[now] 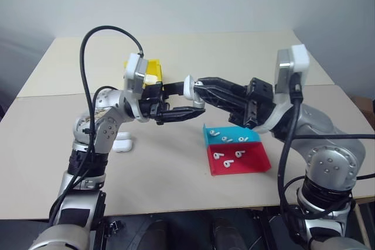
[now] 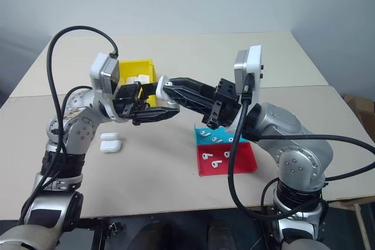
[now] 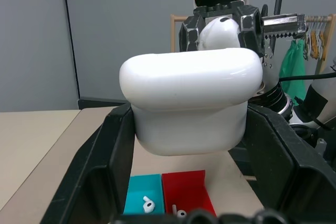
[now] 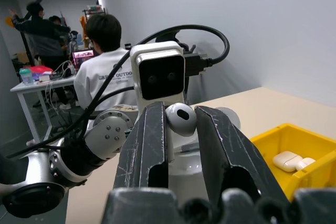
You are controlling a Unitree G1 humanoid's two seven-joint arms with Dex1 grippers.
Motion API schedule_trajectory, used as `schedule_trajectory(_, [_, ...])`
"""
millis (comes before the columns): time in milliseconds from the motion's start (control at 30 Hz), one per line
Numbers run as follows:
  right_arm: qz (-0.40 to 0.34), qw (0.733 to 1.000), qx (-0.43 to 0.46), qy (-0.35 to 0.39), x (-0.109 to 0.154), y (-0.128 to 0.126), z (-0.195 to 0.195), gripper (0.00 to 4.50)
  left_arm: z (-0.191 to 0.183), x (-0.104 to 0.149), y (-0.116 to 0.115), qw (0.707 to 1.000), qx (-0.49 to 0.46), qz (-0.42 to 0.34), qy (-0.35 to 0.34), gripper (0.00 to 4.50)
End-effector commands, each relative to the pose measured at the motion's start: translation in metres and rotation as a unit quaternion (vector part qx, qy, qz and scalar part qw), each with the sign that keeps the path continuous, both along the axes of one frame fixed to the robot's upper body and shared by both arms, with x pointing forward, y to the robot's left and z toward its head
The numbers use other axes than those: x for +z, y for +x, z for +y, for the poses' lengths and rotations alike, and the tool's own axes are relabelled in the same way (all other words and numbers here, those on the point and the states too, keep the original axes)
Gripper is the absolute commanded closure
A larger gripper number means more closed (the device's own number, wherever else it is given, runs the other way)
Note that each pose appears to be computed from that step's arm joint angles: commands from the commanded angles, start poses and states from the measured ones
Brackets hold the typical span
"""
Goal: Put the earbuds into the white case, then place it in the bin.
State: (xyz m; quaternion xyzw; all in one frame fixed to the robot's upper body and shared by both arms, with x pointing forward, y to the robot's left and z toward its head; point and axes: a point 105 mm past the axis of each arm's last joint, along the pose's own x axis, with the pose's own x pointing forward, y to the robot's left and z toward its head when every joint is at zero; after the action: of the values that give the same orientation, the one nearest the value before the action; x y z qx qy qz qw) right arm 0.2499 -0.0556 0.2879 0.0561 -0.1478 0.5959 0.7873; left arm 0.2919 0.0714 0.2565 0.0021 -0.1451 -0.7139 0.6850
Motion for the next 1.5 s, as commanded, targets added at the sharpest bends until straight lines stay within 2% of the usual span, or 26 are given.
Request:
schedule_trajectory(33, [-0.020, 1.000, 0.001, 0.004, 0.005, -0.003, 0.000, 3.88, 0.000, 0.014, -0.005, 0.999, -0.005, -0.033, -0.012, 1.67])
schedule_trajectory(567, [-0.018, 1.000, -0.001, -0.005, 0.000, -0.006, -0.003, 3.88, 0.000, 0.013, -0.007, 0.999, -0.003, -0.033, -0.015, 1.67])
schedule_trajectory(833, [-0.022, 1.000, -0.010, -0.016, 0.002, -0.007, -0.014, 1.26, 0.000, 0.014, -0.006, 0.999, 0.000, -0.034, -0.016, 1.67])
schedule_trajectory(1067, [-0.040, 0.998, 0.008, -0.039, 0.010, -0.023, -0.033, 1.26, -0.001, 0.014, -0.003, 0.999, -0.001, -0.033, -0.017, 1.67])
schedule_trajectory(1167, [-0.041, 0.997, 0.012, -0.060, 0.011, -0.022, -0.038, 1.26, -0.003, 0.013, -0.002, 0.999, -0.006, -0.033, -0.016, 1.67])
schedule_trajectory(1267, [-0.063, 0.994, 0.011, -0.093, 0.021, -0.015, -0.044, 1.81, -0.006, 0.011, -0.002, 0.999, -0.019, -0.031, -0.010, 1.67])
schedule_trajectory(1467, [-0.138, 0.971, 0.008, -0.196, 0.044, 0.018, -0.041, 3.86, -0.016, -0.004, -0.006, 0.998, -0.052, -0.021, 0.015, 1.67])
schedule_trajectory(1500, [-0.151, 0.965, 0.018, -0.214, 0.046, 0.025, -0.037, 4.35, -0.017, -0.006, -0.007, 0.998, -0.054, -0.021, 0.018, 1.67])
